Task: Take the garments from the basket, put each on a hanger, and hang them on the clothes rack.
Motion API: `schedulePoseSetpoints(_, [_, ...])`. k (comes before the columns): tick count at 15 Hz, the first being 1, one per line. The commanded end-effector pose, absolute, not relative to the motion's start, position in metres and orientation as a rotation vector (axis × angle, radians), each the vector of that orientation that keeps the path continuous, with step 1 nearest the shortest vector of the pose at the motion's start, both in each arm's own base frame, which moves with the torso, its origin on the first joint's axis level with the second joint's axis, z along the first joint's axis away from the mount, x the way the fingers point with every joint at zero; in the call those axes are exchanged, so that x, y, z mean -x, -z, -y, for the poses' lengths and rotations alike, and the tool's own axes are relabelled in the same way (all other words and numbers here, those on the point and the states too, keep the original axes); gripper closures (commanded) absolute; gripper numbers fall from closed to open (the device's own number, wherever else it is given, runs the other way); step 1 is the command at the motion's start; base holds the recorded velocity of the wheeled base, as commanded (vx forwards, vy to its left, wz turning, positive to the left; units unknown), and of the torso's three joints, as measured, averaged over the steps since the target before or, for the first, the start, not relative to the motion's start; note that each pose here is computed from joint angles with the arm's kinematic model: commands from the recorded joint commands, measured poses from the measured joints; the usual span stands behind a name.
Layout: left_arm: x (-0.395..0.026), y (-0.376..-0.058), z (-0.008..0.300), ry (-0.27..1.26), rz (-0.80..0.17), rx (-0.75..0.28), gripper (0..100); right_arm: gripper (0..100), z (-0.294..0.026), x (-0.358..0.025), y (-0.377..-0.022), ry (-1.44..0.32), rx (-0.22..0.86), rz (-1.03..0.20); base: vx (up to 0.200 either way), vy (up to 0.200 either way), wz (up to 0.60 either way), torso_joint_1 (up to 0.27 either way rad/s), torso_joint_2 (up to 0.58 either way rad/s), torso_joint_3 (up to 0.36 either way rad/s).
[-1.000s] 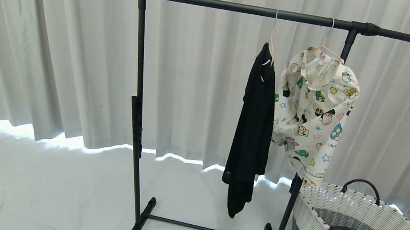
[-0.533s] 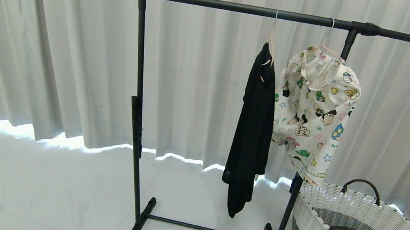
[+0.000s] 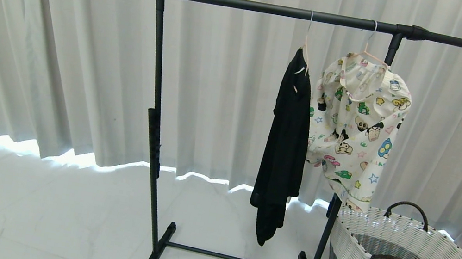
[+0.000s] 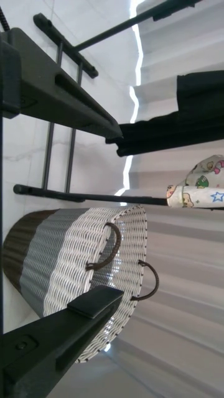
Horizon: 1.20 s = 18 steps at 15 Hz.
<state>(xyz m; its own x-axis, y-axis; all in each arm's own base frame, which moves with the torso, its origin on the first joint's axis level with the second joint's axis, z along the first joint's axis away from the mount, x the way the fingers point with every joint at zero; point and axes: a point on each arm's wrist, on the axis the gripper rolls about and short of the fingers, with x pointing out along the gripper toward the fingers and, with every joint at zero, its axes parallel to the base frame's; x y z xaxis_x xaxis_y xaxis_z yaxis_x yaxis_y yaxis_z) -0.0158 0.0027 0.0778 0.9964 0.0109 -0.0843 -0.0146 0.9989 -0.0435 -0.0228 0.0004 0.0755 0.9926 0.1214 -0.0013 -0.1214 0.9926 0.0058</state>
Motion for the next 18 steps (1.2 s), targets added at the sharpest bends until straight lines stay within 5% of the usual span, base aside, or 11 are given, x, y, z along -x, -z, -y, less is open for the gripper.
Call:
schedulePoseSetpoints(1, [0.0156,-0.0779,-0.0027,-0.013,-0.085,0.045,0,0,-0.0004,0.0229,-0.0755,-0.123,-0.006,0.000,0.000,0.000,0.00,0.000,0.00,0.000])
schedulePoseSetpoints(18, [0.0156,-0.0779,-0.0027,-0.013,-0.085,0.045,0,0,-0.0004,0.0229,-0.0755,-0.123,-0.006,0.000,0.000,0.000,0.00,0.000,0.00,0.000])
